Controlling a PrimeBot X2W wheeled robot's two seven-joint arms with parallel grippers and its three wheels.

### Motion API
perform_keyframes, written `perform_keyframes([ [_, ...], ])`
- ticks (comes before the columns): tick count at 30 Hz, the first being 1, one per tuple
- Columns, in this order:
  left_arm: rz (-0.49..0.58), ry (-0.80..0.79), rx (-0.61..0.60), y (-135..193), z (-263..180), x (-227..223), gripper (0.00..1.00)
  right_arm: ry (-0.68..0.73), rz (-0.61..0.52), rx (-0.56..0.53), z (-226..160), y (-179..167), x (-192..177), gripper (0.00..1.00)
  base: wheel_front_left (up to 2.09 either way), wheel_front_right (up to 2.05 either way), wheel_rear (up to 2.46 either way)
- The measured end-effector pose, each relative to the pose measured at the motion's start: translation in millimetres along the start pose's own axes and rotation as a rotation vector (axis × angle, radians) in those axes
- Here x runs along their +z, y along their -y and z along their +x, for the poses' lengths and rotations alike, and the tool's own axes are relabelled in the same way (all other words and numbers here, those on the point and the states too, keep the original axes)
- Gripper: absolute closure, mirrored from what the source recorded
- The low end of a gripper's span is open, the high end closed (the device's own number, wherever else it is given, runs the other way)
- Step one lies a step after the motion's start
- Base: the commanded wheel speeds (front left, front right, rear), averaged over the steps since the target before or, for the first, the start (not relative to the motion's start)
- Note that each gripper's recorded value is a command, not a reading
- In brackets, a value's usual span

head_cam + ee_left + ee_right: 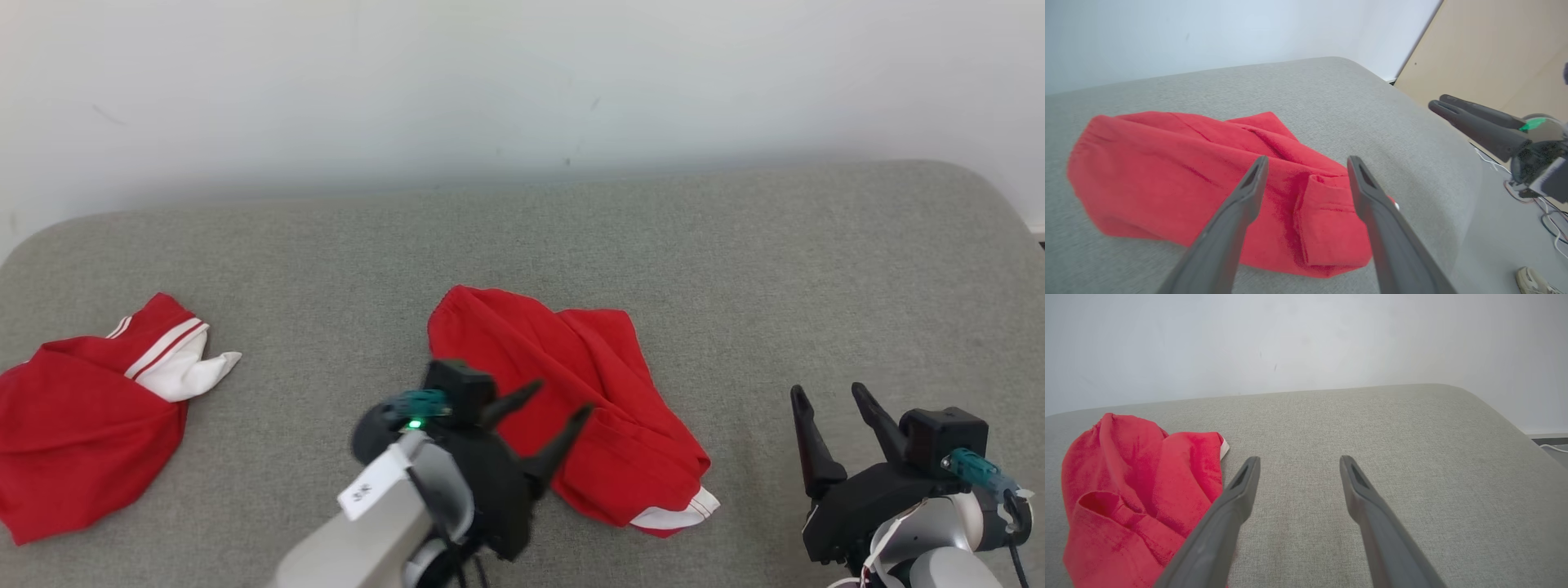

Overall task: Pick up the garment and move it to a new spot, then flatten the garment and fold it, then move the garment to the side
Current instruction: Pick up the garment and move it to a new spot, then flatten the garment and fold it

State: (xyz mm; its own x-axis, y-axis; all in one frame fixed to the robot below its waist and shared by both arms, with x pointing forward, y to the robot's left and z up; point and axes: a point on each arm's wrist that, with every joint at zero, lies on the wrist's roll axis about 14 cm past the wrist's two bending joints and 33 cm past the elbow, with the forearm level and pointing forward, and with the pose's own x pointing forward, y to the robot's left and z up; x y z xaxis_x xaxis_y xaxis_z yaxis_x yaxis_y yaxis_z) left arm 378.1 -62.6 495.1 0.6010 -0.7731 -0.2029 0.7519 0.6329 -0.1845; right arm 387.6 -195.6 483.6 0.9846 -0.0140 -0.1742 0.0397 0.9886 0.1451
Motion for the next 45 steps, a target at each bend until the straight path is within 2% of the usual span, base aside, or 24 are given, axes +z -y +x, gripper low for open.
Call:
perform_keyframes([
  [5, 0.036, -0.012, 0.131, -47.5, -21.5, -5.8, 0.00, -0.012, 0.011, 0.012, -3.0, -5.7, -5.2, 0.00, 0.00, 0.00, 0.00],
  [15, 0.138, -0.016, 0.222, -104.1, -21.6, 24.1, 0.00, -0.024, 0.021, 0.031, -3.8, -12.8, -9.4, 0.00, 0.00, 0.00, 0.00],
  [19, 0.144, -0.069, 0.256, -124.4, -20.9, 16.3, 0.00, -0.024, 0.022, 0.014, -5.5, -6.5, -8.8, 0.00, 0.00, 0.00, 0.00],
  [27, 0.100, -0.159, 0.271, -141.4, -9.8, -7.3, 0.00, -0.036, 0.023, -0.030, -7.6, 9.2, -11.2, 0.00, 0.00, 0.00, 0.00],
  [36, 0.030, -0.282, 0.254, -140.3, 7.1, -51.0, 0.00, -0.046, 0.013, -0.075, -5.2, 24.2, -13.9, 0.00, 0.00, 0.00, 0.00],
  [37, 0.025, -0.303, 0.253, -139.4, 7.4, -56.9, 0.50, -0.050, 0.013, -0.078, -5.2, 25.3, -15.1, 0.00, 0.00, 0.00, 0.00],
  [38, 0.020, -0.319, 0.257, -139.5, 6.7, -62.0, 0.81, -0.053, 0.012, -0.080, -5.3, 26.1, -16.0, 0.00, 0.00, 0.00, 0.00],
  [39, 0.017, -0.326, 0.260, -140.2, 5.7, -64.5, 1.00, -0.054, 0.012, -0.082, -5.3, 26.7, -16.3, 0.00, 0.00, 0.00, 0.00],
  [45, -0.019, -0.313, 0.278, -137.8, 1.6, -63.7, 1.00, -0.052, 0.006, -0.082, -3.8, 28.4, -15.0, 0.00, 0.00, 0.00, 0.00],
])
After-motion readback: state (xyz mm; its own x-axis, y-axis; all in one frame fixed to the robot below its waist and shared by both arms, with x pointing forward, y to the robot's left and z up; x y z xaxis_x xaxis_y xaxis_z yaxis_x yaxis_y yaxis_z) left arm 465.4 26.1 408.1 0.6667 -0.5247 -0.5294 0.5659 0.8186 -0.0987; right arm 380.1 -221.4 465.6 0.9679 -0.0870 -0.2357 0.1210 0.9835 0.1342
